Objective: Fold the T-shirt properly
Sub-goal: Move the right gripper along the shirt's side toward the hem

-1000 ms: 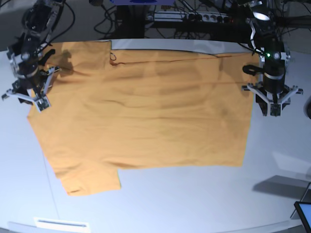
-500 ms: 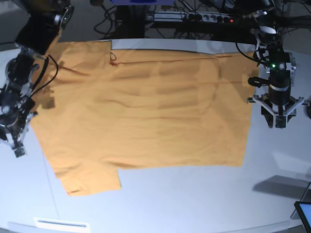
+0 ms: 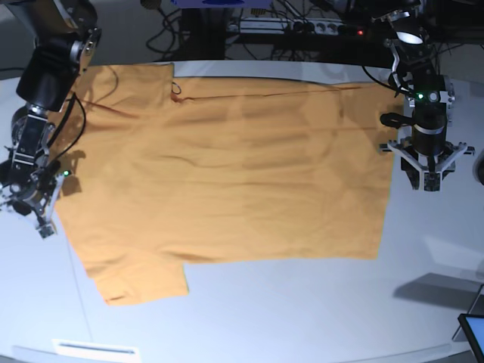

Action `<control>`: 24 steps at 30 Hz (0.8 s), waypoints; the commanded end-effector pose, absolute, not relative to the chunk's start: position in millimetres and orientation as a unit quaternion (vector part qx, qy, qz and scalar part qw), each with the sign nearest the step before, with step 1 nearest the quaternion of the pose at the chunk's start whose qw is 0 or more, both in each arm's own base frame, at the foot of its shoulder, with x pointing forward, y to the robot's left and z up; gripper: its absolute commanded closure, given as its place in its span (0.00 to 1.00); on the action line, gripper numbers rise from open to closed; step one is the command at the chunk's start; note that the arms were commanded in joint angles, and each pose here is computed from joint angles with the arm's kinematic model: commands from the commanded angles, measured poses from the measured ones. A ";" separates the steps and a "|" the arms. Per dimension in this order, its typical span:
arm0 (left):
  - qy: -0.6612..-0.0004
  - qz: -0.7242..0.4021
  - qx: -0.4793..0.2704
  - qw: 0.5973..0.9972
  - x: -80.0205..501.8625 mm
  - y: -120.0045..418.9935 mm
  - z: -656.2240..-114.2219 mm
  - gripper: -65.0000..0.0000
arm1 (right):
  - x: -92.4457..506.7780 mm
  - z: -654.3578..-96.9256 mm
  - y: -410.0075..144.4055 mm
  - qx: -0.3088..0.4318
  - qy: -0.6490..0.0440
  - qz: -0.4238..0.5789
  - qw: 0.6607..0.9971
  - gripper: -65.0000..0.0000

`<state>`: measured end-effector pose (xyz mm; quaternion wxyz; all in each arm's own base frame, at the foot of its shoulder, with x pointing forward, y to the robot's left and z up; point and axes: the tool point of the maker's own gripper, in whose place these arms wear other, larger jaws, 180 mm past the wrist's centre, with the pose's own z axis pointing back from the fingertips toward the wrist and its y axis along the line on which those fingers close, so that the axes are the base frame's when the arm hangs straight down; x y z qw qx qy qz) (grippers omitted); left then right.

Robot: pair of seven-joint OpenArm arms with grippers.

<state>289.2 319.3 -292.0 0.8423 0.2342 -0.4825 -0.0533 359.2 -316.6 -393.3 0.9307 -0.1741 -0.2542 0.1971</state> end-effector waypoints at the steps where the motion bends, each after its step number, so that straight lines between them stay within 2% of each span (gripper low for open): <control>1: -0.504 -0.056 0.244 0.827 295.3 322.4 -276.1 0.68 | 381.4 -368.3 -323.0 -0.186 -0.290 0.190 0.919 0.70; 14: -0.512 -0.062 0.256 0.818 304.8 330.3 -264.3 0.68 | 421.5 -377.0 -306.9 -0.125 -0.280 0.175 0.936 0.70; 24: -0.488 -0.057 0.251 0.834 301.1 338.8 -285.7 0.68 | 446.8 -362.1 -310.3 -0.108 -0.288 0.167 0.937 0.70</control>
